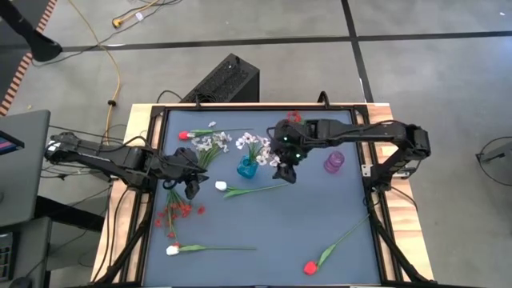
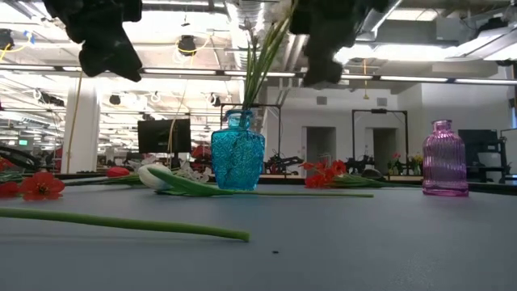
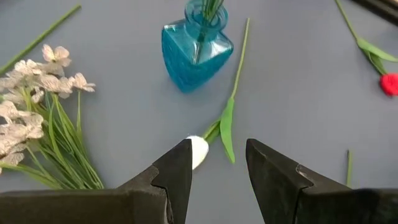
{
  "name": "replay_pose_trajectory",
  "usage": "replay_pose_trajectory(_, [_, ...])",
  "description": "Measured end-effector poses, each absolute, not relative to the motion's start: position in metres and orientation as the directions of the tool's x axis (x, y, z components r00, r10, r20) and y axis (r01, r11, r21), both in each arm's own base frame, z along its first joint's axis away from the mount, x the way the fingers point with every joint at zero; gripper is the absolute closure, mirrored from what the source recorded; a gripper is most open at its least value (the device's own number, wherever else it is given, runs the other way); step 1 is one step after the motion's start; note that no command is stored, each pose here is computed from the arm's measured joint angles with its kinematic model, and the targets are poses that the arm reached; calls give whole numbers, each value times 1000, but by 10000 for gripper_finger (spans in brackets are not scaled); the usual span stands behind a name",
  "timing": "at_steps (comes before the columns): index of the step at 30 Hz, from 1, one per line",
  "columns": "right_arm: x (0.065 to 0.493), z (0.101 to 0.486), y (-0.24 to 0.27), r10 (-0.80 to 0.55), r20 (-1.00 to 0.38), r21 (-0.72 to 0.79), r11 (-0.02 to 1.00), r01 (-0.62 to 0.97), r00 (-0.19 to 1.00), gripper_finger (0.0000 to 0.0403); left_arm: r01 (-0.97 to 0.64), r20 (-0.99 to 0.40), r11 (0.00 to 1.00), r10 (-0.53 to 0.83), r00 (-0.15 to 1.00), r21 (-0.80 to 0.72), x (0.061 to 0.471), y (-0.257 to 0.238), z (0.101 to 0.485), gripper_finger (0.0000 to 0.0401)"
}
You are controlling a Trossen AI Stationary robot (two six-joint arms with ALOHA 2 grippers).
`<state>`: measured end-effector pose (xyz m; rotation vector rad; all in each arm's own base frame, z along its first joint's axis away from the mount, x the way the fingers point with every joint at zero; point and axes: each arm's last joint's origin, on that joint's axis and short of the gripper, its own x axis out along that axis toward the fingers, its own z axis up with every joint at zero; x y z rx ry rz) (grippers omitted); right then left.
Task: Sort flowers into vase by color
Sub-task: Put the top white flower into the blue vase
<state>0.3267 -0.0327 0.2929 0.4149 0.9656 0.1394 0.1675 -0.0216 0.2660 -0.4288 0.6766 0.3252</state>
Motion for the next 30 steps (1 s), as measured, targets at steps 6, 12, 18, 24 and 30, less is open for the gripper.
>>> replay_pose_trajectory(6, [320,296,-3,352,-817,408,912,28,457,110,-408,-681,870,122,722,-277,166,-22,264,262])
replay_pose_trajectory(12, [315,295,31,396,-832,445,894,41,389,111,-384,-703,882,90,705,-272,164,-23,263,262])
replay_pose_trajectory(18, [309,294,64,421,-842,477,873,100,339,111,-358,-706,901,88,703,-244,164,-23,262,262])
replay_pose_trajectory(24, [300,294,100,417,-857,468,876,118,302,111,-291,-704,934,65,707,-206,165,-24,263,262])
replay_pose_trajectory(30, [283,288,139,381,-884,412,909,64,271,111,-241,-688,956,62,723,-168,166,-24,264,262])
